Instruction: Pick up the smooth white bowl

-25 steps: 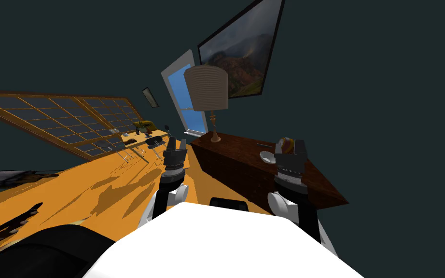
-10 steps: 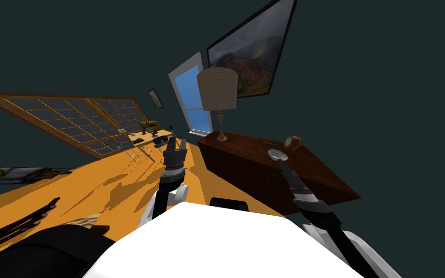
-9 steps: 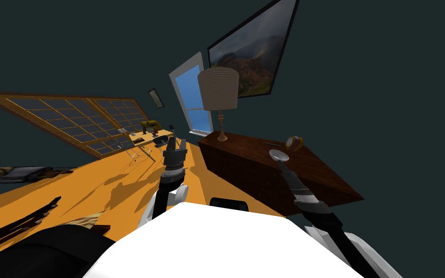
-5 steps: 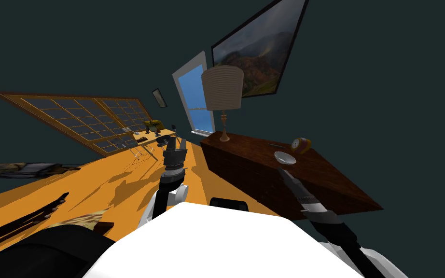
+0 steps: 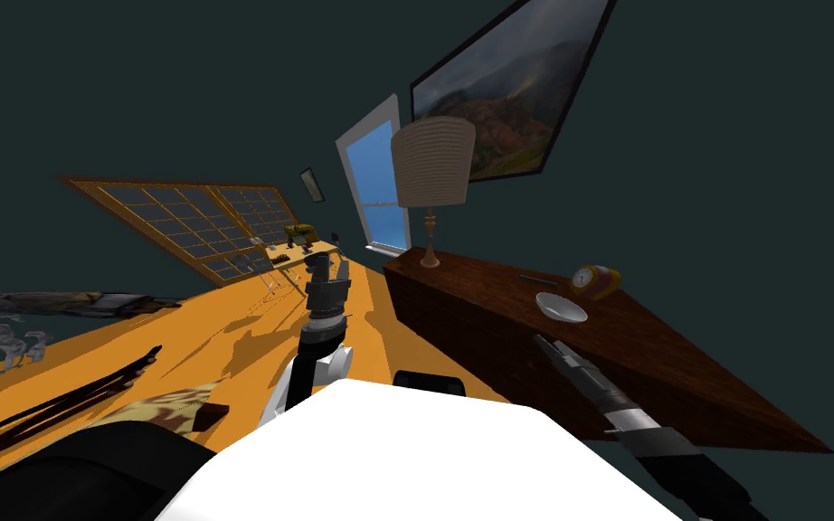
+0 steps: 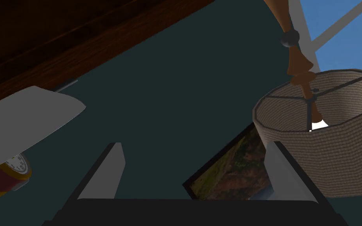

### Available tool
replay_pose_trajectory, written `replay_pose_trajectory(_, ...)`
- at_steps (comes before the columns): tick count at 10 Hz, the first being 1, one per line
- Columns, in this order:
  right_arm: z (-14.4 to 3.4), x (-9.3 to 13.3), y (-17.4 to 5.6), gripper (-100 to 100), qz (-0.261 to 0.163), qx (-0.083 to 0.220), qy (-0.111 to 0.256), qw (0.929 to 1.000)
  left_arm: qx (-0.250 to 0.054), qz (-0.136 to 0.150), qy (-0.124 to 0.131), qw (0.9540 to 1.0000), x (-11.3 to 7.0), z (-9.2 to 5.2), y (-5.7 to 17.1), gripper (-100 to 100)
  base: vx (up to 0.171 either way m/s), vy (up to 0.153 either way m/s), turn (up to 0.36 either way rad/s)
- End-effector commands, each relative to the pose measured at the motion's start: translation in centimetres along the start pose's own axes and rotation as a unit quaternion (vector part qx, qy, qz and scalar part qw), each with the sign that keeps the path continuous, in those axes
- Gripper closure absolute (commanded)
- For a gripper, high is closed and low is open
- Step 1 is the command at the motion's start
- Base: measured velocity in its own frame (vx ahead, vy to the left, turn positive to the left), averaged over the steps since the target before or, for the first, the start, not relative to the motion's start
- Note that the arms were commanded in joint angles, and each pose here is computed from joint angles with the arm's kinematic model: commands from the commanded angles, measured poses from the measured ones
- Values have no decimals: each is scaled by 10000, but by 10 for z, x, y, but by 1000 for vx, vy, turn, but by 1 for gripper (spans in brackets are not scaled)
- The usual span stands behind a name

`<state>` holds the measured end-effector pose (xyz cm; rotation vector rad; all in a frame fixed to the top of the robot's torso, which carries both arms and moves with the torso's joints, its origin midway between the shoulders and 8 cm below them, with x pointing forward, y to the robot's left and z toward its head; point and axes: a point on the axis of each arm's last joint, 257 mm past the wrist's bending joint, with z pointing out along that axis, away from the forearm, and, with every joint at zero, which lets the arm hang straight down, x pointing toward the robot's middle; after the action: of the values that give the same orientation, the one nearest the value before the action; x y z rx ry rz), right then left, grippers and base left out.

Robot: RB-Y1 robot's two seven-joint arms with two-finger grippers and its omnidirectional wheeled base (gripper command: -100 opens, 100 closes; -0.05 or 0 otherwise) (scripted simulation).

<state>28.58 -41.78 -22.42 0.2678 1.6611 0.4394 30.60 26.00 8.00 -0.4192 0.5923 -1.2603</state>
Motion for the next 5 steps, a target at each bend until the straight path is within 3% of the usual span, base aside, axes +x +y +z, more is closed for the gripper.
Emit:
replay_pose_trajectory(1,-12,7,-16,-100,-225,177,241,9993,0,0,0,10000,0,0,0,0,77,51,62)
replay_pose_trajectory(2,-29,14,-42,-100,-522,430,540,9962,0,0,0,10000,0,0,0,0,75,53,124)
replay_pose_trajectory(3,-28,14,-42,-100,-555,408,567,9960,0,0,0,10000,0,0,0,0,59,44,49)
replay_pose_trajectory(5,-66,22,-91,-100,-1149,864,1168,9827,0,0,0,10000,0,0,0,0,101,84,144)
